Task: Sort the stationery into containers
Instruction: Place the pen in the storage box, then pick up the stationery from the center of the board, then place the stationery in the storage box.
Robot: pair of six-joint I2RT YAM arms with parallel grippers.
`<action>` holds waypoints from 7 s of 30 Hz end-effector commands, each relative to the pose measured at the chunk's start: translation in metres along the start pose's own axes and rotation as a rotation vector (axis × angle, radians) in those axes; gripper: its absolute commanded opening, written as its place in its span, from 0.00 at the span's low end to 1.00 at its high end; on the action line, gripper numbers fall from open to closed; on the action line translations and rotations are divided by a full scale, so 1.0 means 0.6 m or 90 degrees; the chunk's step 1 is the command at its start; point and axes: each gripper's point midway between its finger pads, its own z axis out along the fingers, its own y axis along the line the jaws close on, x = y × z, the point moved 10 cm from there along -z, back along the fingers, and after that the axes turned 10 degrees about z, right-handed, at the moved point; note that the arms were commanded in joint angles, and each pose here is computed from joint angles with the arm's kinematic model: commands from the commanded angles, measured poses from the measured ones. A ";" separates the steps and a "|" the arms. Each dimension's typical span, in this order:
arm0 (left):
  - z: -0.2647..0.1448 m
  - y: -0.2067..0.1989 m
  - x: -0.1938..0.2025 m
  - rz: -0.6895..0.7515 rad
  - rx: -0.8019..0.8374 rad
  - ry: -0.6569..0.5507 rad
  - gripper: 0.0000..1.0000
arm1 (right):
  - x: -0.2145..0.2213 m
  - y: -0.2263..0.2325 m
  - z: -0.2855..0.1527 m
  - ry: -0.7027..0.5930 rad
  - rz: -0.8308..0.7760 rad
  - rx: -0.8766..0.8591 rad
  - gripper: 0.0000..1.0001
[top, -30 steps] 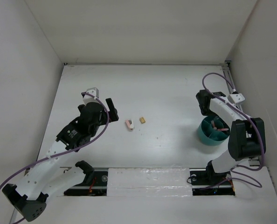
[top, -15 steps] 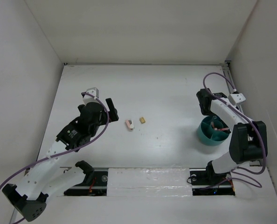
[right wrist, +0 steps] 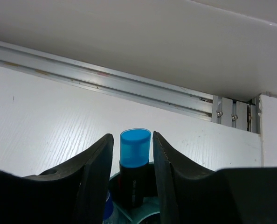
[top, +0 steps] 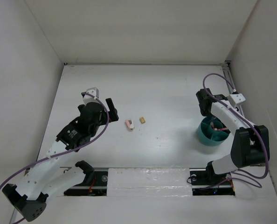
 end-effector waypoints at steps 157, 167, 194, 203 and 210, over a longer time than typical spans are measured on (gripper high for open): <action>0.016 0.016 -0.012 -0.016 -0.140 -0.008 1.00 | -0.166 -0.191 -0.237 0.431 0.018 -0.686 0.00; 0.004 0.015 -0.017 -0.024 -0.114 -0.020 1.00 | -0.144 -0.274 -0.198 0.528 0.179 -0.570 0.00; -0.015 0.010 -0.021 -0.025 -0.031 -0.037 1.00 | -0.093 -0.273 -0.159 0.509 0.344 -0.323 0.00; -0.021 0.012 -0.023 -0.030 -0.026 -0.047 1.00 | -0.075 -0.247 -0.157 0.471 0.300 -0.267 0.00; -0.025 0.014 -0.026 -0.040 -0.032 -0.057 1.00 | -0.066 -0.234 -0.151 0.451 0.306 -0.220 0.00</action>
